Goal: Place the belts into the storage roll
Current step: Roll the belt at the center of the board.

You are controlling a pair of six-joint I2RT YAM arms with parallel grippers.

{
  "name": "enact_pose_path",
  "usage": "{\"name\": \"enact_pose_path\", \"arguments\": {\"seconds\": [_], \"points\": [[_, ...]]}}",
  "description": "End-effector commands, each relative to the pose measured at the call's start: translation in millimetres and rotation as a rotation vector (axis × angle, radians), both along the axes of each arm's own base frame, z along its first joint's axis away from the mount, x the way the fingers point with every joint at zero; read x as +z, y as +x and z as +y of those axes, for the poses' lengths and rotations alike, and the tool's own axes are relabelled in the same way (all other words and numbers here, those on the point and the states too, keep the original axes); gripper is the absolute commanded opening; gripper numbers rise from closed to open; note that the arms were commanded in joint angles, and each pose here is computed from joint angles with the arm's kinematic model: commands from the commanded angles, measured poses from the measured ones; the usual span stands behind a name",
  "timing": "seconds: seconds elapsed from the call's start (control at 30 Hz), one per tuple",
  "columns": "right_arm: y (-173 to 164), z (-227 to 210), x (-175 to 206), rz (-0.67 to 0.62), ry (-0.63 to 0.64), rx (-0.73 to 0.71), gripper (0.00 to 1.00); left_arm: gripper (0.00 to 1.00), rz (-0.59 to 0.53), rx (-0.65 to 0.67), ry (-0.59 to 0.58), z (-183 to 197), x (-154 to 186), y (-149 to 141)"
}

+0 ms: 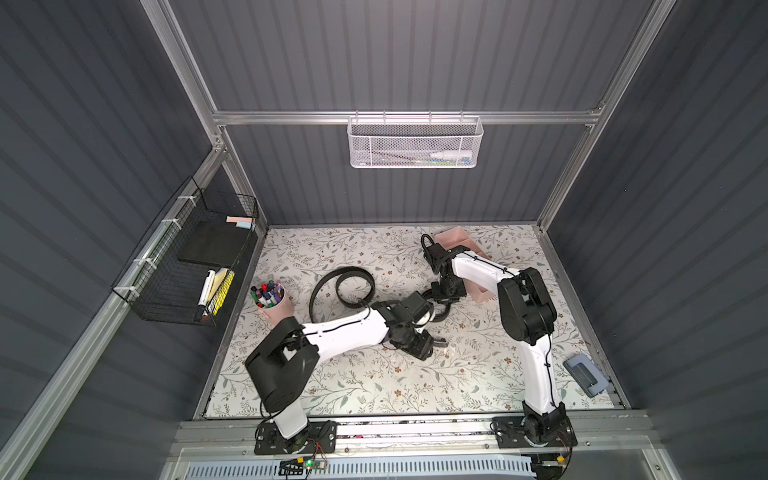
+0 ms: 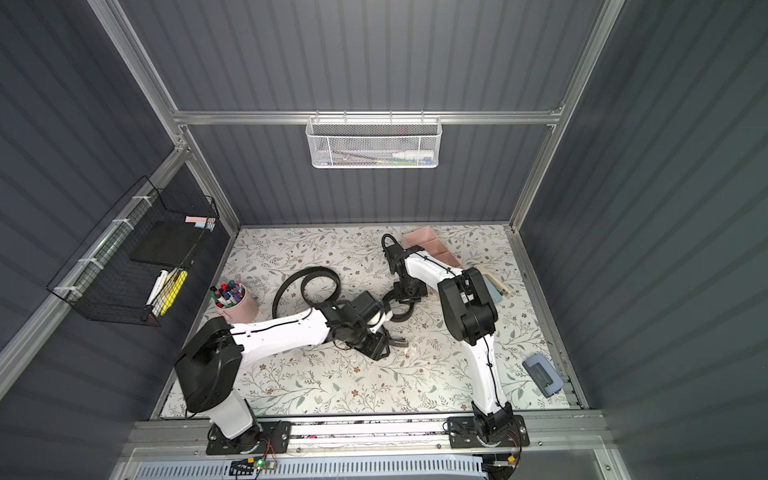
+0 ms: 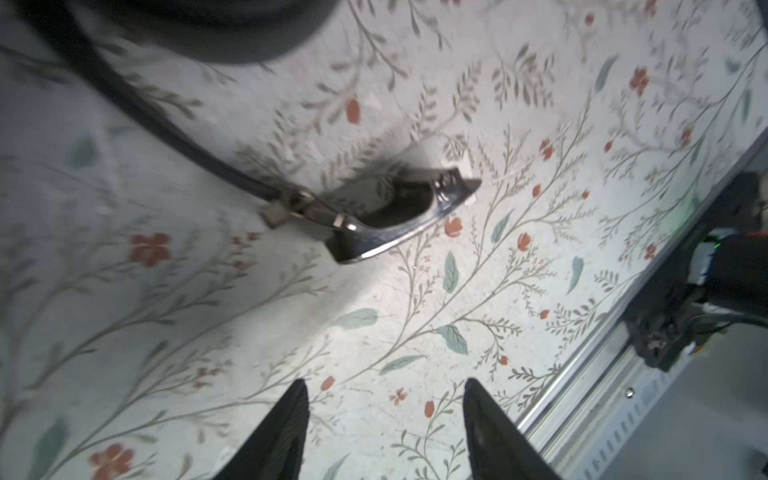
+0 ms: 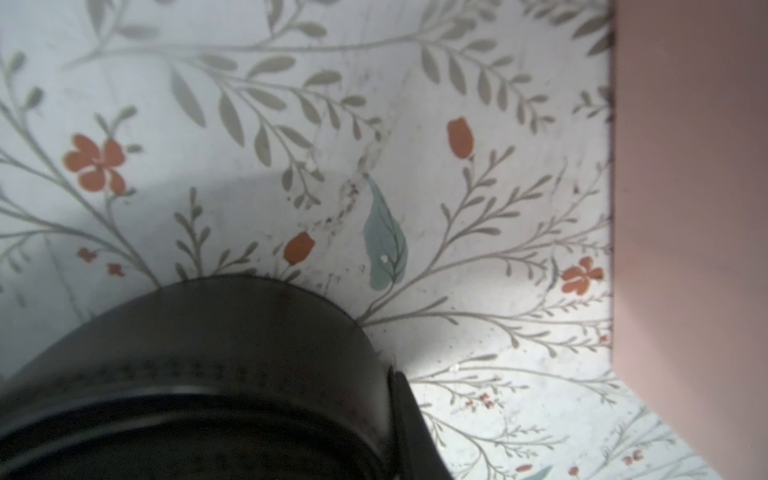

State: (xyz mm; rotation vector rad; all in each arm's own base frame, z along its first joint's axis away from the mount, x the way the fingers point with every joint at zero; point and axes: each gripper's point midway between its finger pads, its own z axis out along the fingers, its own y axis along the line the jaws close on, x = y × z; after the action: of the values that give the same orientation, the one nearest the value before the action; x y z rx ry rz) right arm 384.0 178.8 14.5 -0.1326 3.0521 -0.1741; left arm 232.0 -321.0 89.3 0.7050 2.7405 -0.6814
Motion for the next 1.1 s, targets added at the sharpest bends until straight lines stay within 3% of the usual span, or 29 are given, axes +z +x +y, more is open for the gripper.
{"name": "enact_pose_path", "arguments": {"seconds": [0.0,0.17,0.33,0.57,0.8,1.07], "points": [[-5.8,0.0,-20.4,0.024,0.003,-0.048,0.04,0.61,0.016,0.048,-0.019,18.7,7.8,16.5],[-7.3,0.0,-20.1,0.029,0.001,-0.049,0.04,0.60,0.034,0.132,-0.081,18.7,-0.1,69.0],[-8.3,-0.4,-19.4,0.034,-0.004,-0.042,0.04,0.60,0.058,0.145,-0.209,-7.5,-4.4,110.8],[-4.7,0.2,-20.8,0.032,-0.006,-0.037,0.04,0.60,0.124,0.167,-0.210,-19.1,-30.1,119.9],[-3.1,5.8,-22.0,0.043,0.015,-0.037,0.04,0.59,0.133,0.260,-0.108,-6.4,-54.2,127.6],[-6.7,4.9,-26.1,0.052,0.017,-0.035,0.04,0.57,0.144,0.304,-0.097,-31.4,-54.0,120.3]]}}
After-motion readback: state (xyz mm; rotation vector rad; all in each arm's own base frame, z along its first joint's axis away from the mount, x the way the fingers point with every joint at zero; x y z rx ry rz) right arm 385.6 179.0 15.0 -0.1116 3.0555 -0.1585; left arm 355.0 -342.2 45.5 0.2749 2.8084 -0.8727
